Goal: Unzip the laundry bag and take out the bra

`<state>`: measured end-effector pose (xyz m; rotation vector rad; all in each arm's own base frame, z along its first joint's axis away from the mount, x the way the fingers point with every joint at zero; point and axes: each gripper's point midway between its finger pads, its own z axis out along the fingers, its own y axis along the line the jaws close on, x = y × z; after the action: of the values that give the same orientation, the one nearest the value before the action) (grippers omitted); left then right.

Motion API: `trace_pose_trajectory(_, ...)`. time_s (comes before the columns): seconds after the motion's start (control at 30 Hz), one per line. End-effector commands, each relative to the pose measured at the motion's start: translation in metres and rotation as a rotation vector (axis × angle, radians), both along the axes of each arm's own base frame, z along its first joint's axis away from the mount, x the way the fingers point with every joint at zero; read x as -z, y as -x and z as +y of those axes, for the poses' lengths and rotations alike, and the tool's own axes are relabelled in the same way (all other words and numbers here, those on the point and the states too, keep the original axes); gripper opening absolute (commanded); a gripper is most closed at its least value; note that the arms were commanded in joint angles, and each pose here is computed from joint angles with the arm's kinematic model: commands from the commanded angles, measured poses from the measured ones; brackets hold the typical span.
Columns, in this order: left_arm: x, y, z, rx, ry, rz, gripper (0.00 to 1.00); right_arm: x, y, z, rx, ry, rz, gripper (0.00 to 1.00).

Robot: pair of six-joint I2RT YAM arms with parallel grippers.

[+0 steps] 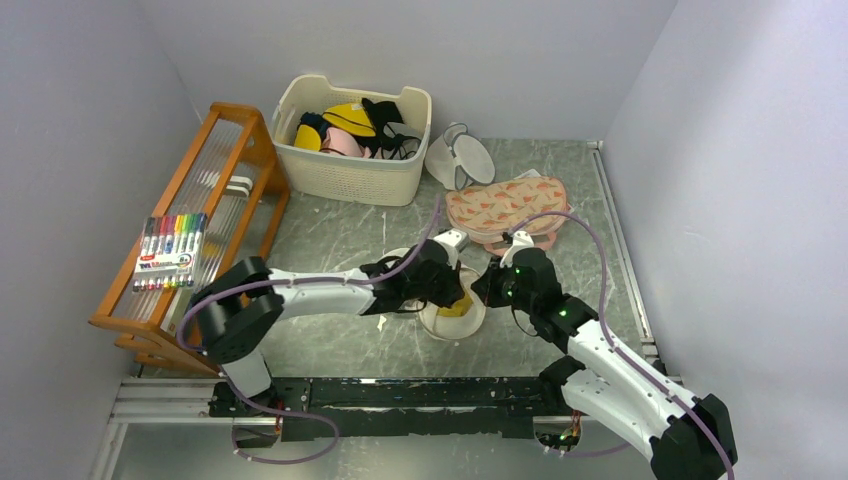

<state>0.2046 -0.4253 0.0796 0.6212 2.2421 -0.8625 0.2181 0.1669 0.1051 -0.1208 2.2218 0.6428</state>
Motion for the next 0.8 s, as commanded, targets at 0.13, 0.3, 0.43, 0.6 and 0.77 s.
trace_pose_trajectory(0.13,-0.05,0.011,0.017,0.015,0.076,-0.059,0.07,-0.007,-0.006,-0.005,0.044,-0.004,-0.044,0.02)
trace_pose_trajectory(0.3,-0.073,0.022,0.022,0.059,0.132,-0.075,0.07,-0.007,-0.007,-0.009,0.067,0.001,-0.049,0.02)
trace_pose_trajectory(0.43,-0.096,0.025,0.027,0.071,0.173,-0.108,0.07,-0.005,-0.007,-0.007,0.058,0.005,-0.04,0.02)
trace_pose_trajectory(0.6,-0.129,0.023,0.03,0.079,0.215,-0.171,0.07,-0.001,-0.008,-0.007,0.057,0.015,-0.03,0.02)
trace_pose_trajectory(0.77,-0.163,0.021,0.032,0.084,0.251,-0.236,0.07,0.002,-0.009,-0.008,0.061,0.019,-0.026,0.02)
